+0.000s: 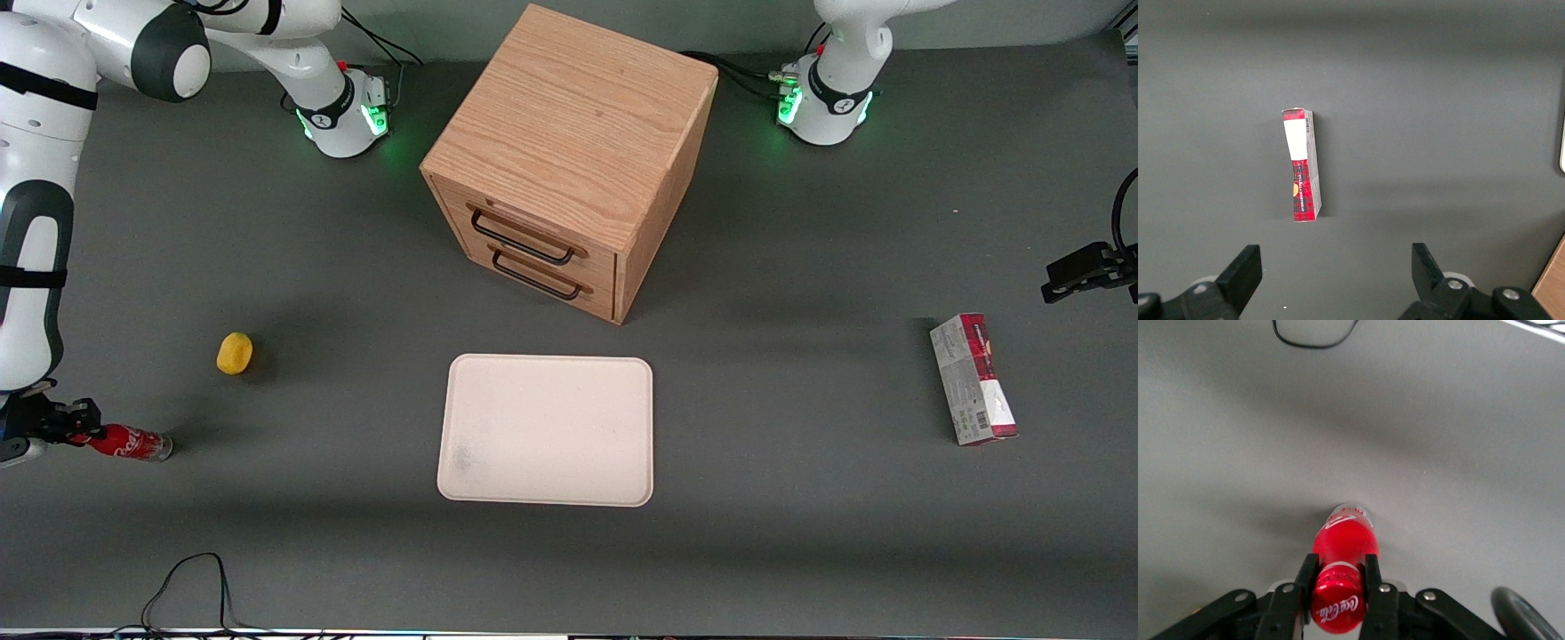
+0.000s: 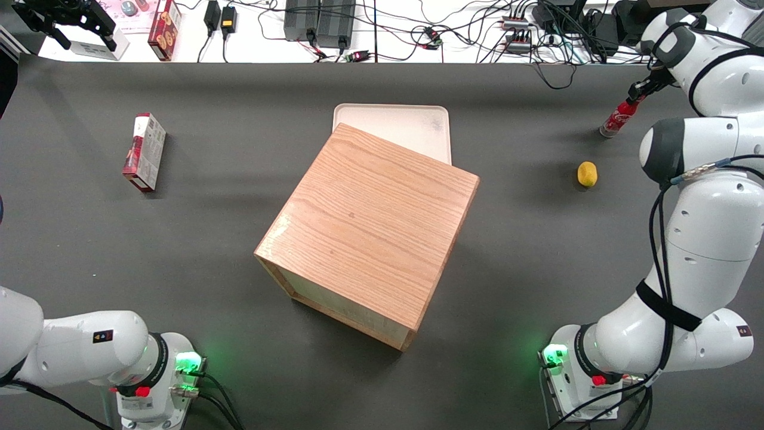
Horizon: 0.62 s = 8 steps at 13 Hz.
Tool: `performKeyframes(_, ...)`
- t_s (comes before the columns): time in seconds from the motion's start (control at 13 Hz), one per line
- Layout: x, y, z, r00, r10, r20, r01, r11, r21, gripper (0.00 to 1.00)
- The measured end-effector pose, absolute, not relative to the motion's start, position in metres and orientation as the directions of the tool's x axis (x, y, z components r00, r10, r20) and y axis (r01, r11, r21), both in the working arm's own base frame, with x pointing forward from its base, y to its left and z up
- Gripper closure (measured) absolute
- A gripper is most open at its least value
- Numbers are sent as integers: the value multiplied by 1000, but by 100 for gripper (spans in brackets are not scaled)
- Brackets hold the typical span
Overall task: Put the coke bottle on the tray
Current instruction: 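Lift the bottle and carry it with the right gripper to the white tray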
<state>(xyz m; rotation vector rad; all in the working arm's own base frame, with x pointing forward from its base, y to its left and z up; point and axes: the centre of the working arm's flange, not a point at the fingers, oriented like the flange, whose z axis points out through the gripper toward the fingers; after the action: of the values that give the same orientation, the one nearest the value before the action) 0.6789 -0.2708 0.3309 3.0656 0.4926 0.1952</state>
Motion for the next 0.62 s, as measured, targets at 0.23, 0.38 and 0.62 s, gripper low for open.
performKeyframes(0.23,694,-243,375,948,306,89,308,-951,-6,68)
performKeyframes(0.38,702,-201,428,968,248,21,249,-968,-21,68)
performKeyframes(0.62,705,-99,513,982,178,-62,177,-984,-20,68)
